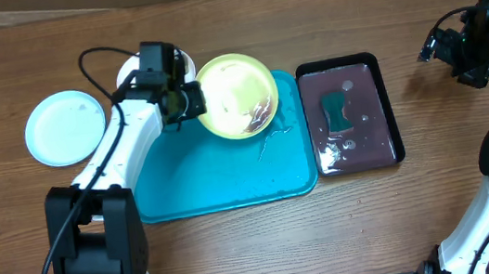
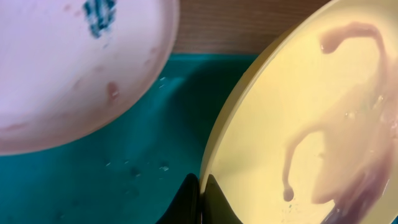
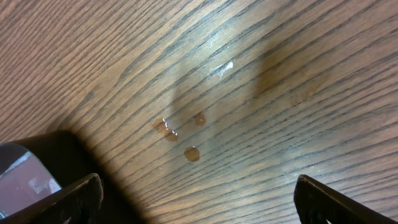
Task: Clean dirty plates on tray and stack at the side
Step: 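Lift the yellow plate with the left gripper and carry it rightward, then hold the yellow plate tilted over the right side beyond the black tray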
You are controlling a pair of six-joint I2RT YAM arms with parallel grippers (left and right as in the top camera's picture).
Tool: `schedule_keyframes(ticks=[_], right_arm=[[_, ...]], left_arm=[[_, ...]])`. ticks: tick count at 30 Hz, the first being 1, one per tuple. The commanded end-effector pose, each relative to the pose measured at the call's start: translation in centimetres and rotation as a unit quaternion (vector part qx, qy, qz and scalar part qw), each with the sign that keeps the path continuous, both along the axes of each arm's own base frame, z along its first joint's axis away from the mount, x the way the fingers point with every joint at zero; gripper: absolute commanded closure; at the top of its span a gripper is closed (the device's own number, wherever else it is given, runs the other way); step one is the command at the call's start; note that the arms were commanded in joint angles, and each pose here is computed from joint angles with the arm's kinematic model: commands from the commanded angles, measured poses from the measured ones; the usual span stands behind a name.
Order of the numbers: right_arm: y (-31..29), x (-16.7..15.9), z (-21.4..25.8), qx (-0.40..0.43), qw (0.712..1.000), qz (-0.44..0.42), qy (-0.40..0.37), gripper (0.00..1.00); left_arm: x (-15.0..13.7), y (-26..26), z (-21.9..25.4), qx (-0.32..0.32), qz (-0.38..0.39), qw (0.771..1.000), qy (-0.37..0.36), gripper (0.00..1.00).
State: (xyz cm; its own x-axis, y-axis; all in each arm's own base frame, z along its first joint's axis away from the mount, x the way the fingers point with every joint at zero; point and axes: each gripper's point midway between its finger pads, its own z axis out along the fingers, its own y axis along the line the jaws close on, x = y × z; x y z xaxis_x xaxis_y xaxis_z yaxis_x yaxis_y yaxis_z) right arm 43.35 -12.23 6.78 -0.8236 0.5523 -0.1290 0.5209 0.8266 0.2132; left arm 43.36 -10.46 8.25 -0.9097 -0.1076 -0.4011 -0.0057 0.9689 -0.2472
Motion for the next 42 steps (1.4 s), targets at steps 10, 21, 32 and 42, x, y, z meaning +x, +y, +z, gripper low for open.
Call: schedule_keyframes(ticks=[10, 21, 32, 42], right_arm=[[-0.1, 0.8, 1.8, -0.005, 1.0, -0.001, -0.025, 0.0], [-0.1, 0.8, 1.8, -0.005, 1.0, -0.001, -0.025, 0.0], [-0.1, 0.8, 1.8, -0.005, 1.0, -0.001, -0.025, 0.0], [-0.1, 0.8, 1.8, -0.005, 1.0, -0.001, -0.025, 0.0]], left_arm=[[1.6, -10.1, 6.8, 0.035, -0.108, 0.987, -0.116, 0.96], [-0.4, -17.4, 13.2, 0.167, -0.132, 0.947, -0.241, 0.96], [-6.9, -22.7, 18.8, 0.354, -0.141, 0.846, -0.372, 0.96], [-10.7, -24.8, 23.5, 0.436, -0.124, 0.777, -0.437, 0.96]])
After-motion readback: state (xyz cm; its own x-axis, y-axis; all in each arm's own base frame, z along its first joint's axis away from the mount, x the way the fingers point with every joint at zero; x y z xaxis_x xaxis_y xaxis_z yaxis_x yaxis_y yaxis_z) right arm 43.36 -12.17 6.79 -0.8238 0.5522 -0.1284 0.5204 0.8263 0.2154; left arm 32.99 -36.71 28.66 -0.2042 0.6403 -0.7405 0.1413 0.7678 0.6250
